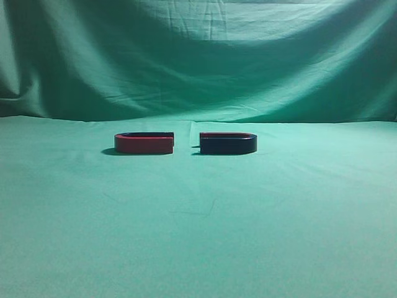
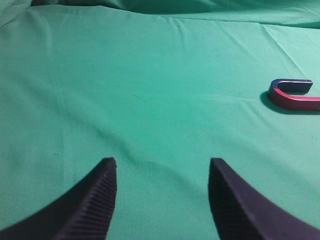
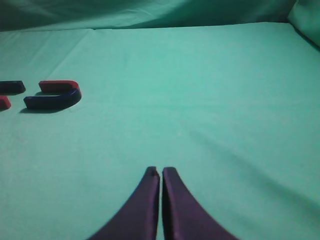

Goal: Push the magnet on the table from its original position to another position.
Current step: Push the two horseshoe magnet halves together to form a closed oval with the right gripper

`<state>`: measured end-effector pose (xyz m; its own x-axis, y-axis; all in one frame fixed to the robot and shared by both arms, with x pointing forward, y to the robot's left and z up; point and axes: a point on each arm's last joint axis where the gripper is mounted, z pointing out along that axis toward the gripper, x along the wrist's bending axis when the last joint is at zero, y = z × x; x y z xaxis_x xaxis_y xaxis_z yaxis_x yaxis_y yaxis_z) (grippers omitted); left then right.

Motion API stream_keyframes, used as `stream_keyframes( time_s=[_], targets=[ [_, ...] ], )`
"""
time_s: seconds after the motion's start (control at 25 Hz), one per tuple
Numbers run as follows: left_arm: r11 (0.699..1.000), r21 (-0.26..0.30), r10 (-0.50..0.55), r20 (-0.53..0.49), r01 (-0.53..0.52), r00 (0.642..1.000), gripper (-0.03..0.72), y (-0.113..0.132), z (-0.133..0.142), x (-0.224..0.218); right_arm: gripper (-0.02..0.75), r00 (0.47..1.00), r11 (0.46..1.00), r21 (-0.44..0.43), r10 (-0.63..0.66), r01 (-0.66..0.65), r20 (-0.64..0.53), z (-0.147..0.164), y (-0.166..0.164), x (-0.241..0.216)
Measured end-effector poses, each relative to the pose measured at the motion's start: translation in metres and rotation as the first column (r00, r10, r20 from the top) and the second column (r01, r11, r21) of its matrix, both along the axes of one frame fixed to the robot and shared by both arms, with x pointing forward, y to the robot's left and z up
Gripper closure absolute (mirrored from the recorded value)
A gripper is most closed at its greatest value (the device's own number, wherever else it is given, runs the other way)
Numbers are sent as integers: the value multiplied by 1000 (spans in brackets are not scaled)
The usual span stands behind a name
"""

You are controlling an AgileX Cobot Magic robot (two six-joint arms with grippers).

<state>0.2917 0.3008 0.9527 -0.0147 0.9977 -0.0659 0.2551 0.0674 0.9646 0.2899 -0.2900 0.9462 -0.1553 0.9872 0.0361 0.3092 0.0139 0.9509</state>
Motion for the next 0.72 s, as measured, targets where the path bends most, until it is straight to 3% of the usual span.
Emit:
stream_keyframes(
  time_s=[0.2,0.4,0.56,0.72],
  targets=[
    [1000,0,0,0,0,1000,289,0,0,0,738,986,995,100,-9,-8,165,15,2,4],
    [1000,0,0,0,0,1000,289,0,0,0,738,876,977,211,-74,-33,477,46,-1,3],
    [1000,0,0,0,0,1000,289,0,0,0,738,890,976,213,-67,-34,451,59,0,3],
    [1000,0,0,0,0,1000,289,0,0,0,738,968,984,179,-33,-12,248,77,4,19]
  ],
)
